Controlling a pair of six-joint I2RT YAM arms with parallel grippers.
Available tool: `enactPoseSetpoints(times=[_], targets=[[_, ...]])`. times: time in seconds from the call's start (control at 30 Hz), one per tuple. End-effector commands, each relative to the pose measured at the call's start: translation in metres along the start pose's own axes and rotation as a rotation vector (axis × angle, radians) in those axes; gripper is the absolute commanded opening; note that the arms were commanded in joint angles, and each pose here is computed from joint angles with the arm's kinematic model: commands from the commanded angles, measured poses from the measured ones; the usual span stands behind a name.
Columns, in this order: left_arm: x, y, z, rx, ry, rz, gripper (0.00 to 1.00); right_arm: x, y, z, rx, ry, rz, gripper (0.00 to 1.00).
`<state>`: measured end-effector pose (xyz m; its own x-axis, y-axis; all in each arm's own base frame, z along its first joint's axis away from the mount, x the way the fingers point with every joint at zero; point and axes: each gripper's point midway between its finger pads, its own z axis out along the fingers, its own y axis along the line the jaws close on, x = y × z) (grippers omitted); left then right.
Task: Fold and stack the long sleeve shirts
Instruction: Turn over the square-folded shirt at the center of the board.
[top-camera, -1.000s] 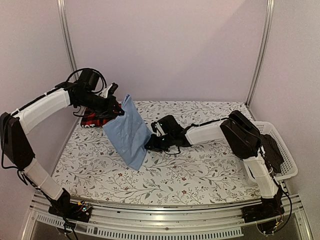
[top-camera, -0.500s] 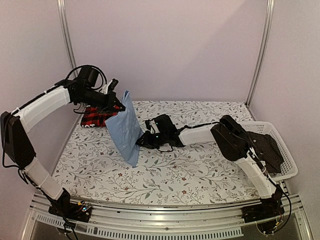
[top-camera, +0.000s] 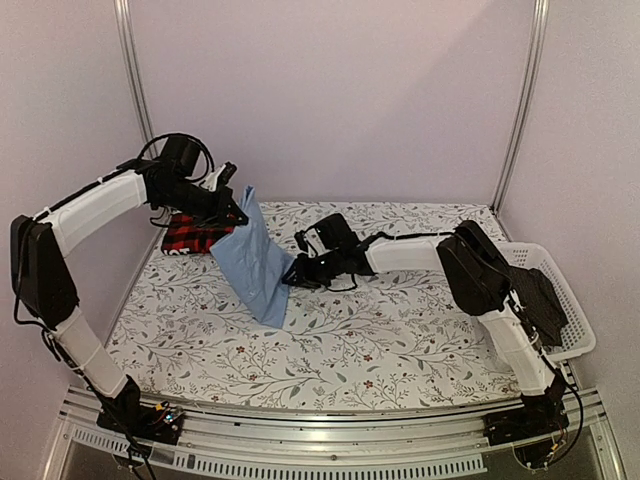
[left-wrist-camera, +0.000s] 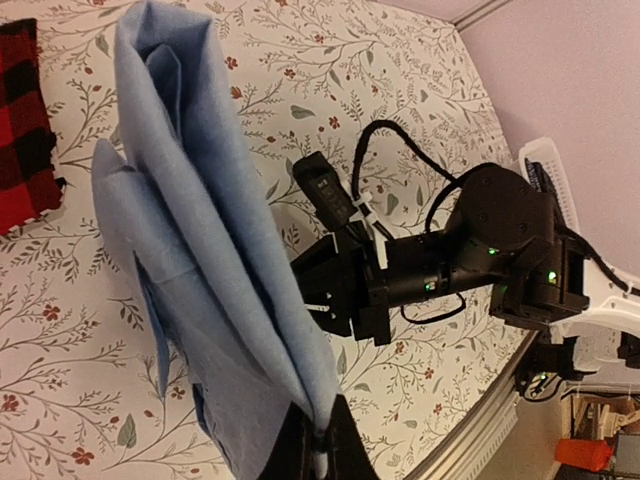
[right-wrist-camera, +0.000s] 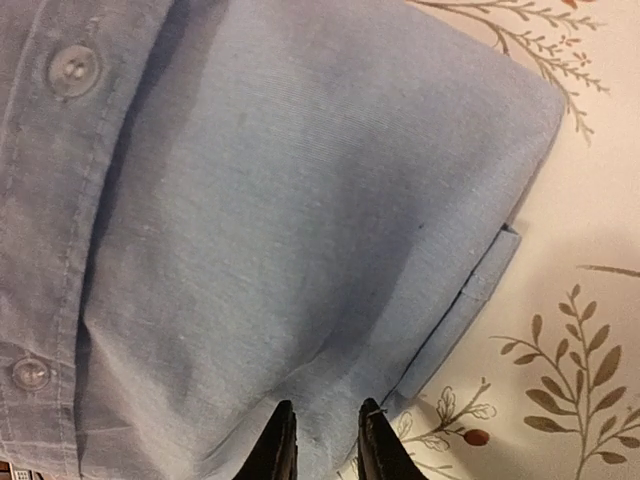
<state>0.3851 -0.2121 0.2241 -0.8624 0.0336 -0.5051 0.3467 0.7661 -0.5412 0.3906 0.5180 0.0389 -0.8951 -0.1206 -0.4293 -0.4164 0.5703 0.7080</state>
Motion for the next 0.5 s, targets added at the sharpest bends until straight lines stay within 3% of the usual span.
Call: enactPoseSetpoints(times=[0.0,0.27,0.47], targets=[[-0.011,0.009,0.001,-0.030,-0.012,0.022,0.00,-0.021,0.018,-0.037,0.024,-0.002,-0.071,0.15],[-0.012,0.027,-0.001,-0.073,-0.013,-0.015,0.00,-0.010,-0.012,-0.043,0.149,0.030,-0.079,0.16],[-0.024,0.024,-0.016,-0.067,-0.037,-0.001,0.00,0.002,-0.018,-0.019,0.119,0.053,-0.058,0.16]])
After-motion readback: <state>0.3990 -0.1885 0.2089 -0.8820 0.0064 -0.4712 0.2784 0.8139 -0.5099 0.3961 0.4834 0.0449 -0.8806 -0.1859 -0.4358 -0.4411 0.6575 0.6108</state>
